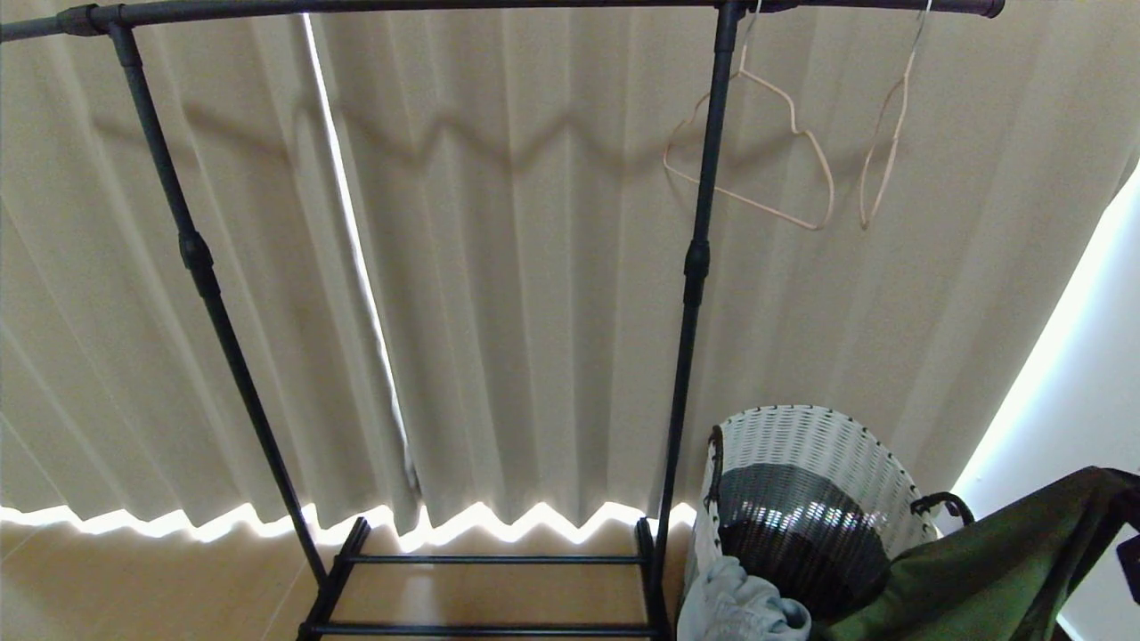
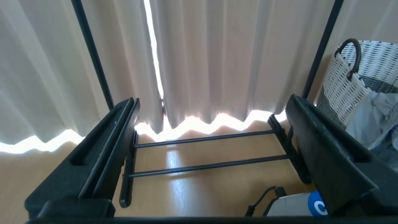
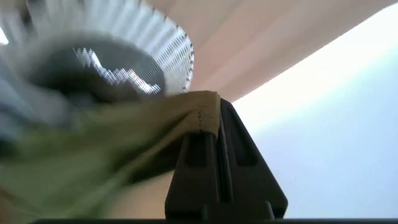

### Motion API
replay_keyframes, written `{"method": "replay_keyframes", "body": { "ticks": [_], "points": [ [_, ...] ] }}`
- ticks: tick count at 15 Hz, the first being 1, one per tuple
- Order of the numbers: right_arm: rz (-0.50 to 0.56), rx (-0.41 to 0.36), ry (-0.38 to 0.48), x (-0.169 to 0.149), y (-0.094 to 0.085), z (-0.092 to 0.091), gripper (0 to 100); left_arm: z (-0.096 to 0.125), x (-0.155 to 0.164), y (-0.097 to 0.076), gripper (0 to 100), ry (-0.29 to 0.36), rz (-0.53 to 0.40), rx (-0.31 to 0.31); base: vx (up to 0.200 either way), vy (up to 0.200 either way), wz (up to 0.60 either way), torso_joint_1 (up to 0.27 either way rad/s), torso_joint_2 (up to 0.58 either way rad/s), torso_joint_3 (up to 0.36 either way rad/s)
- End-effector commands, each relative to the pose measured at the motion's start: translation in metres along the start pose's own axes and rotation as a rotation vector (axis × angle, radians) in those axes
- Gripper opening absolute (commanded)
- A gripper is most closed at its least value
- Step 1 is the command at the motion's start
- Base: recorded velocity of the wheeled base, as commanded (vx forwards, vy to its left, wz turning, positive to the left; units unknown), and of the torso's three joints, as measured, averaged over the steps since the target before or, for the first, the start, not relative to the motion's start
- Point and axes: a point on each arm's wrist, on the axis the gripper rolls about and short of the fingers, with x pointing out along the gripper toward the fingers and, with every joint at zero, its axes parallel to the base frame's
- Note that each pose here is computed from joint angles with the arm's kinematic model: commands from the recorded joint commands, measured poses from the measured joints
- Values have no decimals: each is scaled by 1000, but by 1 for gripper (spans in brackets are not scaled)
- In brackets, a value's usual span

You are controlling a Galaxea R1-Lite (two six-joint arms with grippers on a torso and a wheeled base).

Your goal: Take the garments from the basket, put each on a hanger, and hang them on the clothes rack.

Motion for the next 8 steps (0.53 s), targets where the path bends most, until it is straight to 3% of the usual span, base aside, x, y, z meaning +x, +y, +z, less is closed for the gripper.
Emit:
{"method": "replay_keyframes", "body": {
  "ticks": [1, 3, 8],
  "points": [
    [-68, 149, -132, -31, -15, 21, 0, 0, 0, 0, 100, 0, 0, 0, 0, 0, 0, 0, 0, 0],
    [-61, 200, -125, -30, -14, 20, 0, 0, 0, 0, 100, 0, 0, 3, 0, 0, 0, 0, 0, 0],
    [-61, 203, -120, -34, -10, 13, 0, 0, 0, 0, 100, 1, 1, 4, -200, 0, 0, 3, -3, 3]
  ]
}}
